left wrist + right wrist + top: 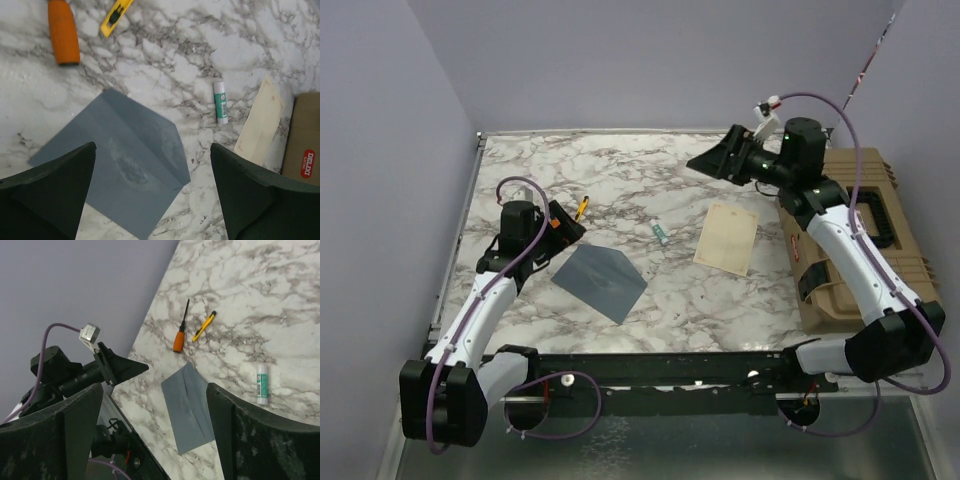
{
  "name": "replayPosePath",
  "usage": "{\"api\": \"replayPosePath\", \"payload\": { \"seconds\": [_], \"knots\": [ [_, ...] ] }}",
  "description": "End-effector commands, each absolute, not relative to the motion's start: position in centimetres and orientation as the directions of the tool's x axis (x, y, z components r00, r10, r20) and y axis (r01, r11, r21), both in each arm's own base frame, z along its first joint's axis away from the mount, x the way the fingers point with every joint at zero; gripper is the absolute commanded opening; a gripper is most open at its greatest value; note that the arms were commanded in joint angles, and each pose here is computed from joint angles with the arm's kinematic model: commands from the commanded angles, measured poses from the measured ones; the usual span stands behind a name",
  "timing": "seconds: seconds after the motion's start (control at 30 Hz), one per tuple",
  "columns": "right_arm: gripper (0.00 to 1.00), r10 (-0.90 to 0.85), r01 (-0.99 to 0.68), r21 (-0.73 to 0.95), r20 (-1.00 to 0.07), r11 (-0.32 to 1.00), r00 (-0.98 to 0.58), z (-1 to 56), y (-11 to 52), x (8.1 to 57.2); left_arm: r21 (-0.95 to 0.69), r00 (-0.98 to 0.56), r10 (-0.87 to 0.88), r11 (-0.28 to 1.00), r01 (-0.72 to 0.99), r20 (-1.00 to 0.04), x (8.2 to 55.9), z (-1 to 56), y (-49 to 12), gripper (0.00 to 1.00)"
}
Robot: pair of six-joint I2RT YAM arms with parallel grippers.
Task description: Place the letter into the envelope and seal it
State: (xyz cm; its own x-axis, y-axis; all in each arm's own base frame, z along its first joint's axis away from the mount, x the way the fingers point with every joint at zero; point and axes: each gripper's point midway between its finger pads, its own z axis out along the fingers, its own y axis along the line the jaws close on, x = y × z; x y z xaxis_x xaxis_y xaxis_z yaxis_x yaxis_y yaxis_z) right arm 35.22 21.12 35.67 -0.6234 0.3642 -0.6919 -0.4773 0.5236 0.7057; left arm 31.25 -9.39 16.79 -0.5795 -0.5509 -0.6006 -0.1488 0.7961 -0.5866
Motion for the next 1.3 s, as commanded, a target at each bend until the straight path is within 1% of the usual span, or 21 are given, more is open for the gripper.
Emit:
{"api": "replayPosePath", "payload": {
  "seconds": [0.0, 0.1, 0.17, 0.2, 0.27, 0.37, 0.5, 0.67, 0.8, 0.97, 1.07, 1.27],
  "knots": [
    [0.85, 0.297, -0.281, 0.629, -0.653, 0.725, -0.696, 27.2, 21.8, 36.3, -0.679, -0.624, -0.623, 0.708, -0.194, -0.472, 29.5, 14.3, -10.9, 0.92],
    [0.85, 0.325, -0.04, 0.501, -0.618, 0.864, -0.715, 21.1, 18.2, 37.8, -0.69, -0.647, -0.615, 0.7, -0.184, -0.451, 29.1, 13.7, -11.4, 0.9],
    [0.87, 0.317, 0.113, 0.342, -0.629, 0.933, -0.71, 17.8, 14.7, 38.6, -0.698, -0.654, -0.605, 0.698, -0.161, -0.455, 29.2, 14.1, -11.8, 0.9],
    [0.89, 0.31, 0.174, 0.27, -0.627, 0.947, -0.715, 16.4, 13.3, 38.8, -0.705, -0.657, -0.6, 0.694, -0.144, -0.456, 29.4, 14.4, -12.0, 0.91],
    [0.92, 0.27, 0.234, 0.141, -0.625, 0.962, -0.733, 14.2, 11.4, 39.3, -0.72, -0.668, -0.591, 0.684, -0.116, -0.453, 29.5, 14.9, -12.6, 0.93],
    [0.92, 0.23, 0.249, 0.046, -0.576, 0.967, -0.784, 11.0, 11.0, 40.3, -0.735, -0.684, -0.577, 0.672, -0.089, -0.446, 29.8, 15.1, -13.4, 0.95],
    [0.89, 0.238, 0.271, 0.009, -0.502, 0.963, -0.831, 7.7, 11.5, 41.2, -0.746, -0.704, -0.56, 0.663, -0.063, -0.438, 30.2, 15.3, -14.6, 0.98],
    [0.86, 0.264, 0.301, -0.017, -0.435, 0.954, -0.861, 4.6, 11.3, 39.7, -0.759, -0.746, -0.5, 0.651, 0.009, -0.439, 30.2, 15.8, -17.2, 0.99],
    [0.84, 0.279, 0.306, -0.017, -0.368, 0.952, -0.887, 2.7, 11.3, 37.3, -0.752, -0.795, -0.414, 0.655, 0.079, -0.444, 29.3, 15.2, -20.3, 0.99],
    [0.81, 0.31, 0.324, -0.002, -0.288, 0.946, -0.906, 1.0, 11.4, 34.0, -0.738, -0.828, -0.339, 0.663, 0.126, -0.446, 28.4, 14.1, -23.4, 0.99],
    [0.79, 0.336, 0.343, 0.009, -0.232, 0.939, -0.913, 0.2, 11.4, 31.6, -0.757, -0.846, -0.321, 0.639, 0.138, -0.426, 27.9, 13.6, -25.1, 0.99],
    [0.77, 0.381, 0.371, 0.095, -0.128, 0.924, -0.916, 0.0, 13.1, 26.9, -0.792, -0.876, -0.303, 0.596, 0.133, -0.376, 26.5, 12.2, -28.0, 0.99]
  ]
}}
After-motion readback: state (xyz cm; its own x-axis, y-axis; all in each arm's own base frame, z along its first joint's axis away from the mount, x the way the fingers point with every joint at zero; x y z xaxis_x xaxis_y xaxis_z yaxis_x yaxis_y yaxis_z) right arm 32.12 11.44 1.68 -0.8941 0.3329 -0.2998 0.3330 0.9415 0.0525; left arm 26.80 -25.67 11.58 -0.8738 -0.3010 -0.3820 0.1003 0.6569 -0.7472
